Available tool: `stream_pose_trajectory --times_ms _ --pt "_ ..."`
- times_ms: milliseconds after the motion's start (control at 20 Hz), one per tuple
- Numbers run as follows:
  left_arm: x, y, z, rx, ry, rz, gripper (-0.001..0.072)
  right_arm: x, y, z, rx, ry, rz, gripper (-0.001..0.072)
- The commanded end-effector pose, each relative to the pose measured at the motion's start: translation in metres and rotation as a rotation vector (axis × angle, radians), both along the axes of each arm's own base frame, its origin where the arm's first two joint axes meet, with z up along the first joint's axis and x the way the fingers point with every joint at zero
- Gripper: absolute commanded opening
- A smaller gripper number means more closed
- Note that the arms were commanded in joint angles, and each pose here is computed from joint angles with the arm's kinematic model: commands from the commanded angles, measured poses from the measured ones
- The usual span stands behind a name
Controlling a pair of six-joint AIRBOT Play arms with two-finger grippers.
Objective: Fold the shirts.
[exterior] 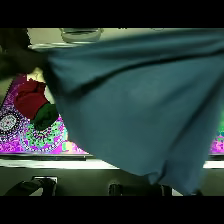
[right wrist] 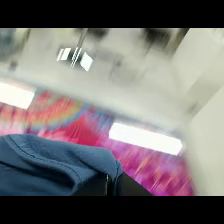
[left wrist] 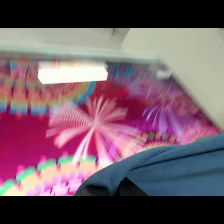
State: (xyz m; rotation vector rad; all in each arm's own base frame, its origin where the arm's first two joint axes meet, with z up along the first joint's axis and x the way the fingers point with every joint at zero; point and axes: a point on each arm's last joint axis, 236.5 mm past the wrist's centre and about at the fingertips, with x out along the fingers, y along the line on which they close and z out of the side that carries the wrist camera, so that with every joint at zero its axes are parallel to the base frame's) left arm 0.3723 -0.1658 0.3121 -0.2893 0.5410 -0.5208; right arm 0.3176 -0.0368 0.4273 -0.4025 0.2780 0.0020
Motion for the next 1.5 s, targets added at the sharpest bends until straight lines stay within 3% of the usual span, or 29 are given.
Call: stream_pose_trajectory --times_ms 0,250,500,550,600,650,700,750,900,1050,1100,1200,1450 --pt "0.047 -0.002 -0.152 0.087 0.300 0.010 0.0026 0.089 -0.019 -0.173 0.092 0.490 0.015 0.0044" --pt "0.098 0.013 -0.301 0.064 0.620 0.074 0.0026 0.222 0.053 -0.380 0.204 0.709 0.135 0.0046" --pt "0.103 0.031 -0.354 -0.043 0.781 0.111 0.0029 0.240 0.103 -0.455 0.332 0.788 0.132 0.0051" --pt "0.101 0.031 -0.356 -0.045 0.795 0.107 0.0054 0.240 0.108 -0.454 0.354 0.788 0.139 0.0050" --pt "0.098 0.030 -0.354 -0.045 0.804 0.097 0.0229 0.240 0.108 -0.448 0.358 0.781 0.141 0.0052" --pt "0.092 0.028 -0.349 -0.052 0.829 0.071 0.0479 0.238 0.106 -0.437 0.346 0.767 0.142 0.0152" --pt "0.081 0.026 -0.340 -0.045 0.861 0.017 0.0611 0.235 0.102 -0.419 0.341 0.758 0.150 0.0491" --pt "0.066 0.027 -0.328 -0.011 0.886 -0.074 0.0611 0.226 0.094 -0.402 0.328 0.769 0.163 0.0696" --pt "0.021 0.058 -0.313 0.082 0.963 -0.131 0.0610 0.183 0.034 -0.372 0.282 0.855 0.164 0.0684" --pt "-0.044 0.073 -0.342 0.088 1.060 -0.093 0.0609 0.122 -0.023 -0.388 0.335 1.064 0.144 0.0659" --pt "-0.070 0.072 -0.359 0.077 1.103 -0.080 0.0608 0.108 -0.036 -0.394 0.385 1.101 0.121 0.0607" --pt "-0.107 0.069 -0.387 0.059 1.154 -0.052 0.0608 0.088 -0.043 -0.402 0.475 1.157 0.113 0.0541" --pt "-0.131 0.068 -0.417 0.045 1.162 -0.010 0.0607 0.077 -0.029 -0.416 0.497 1.213 0.140 0.0542"
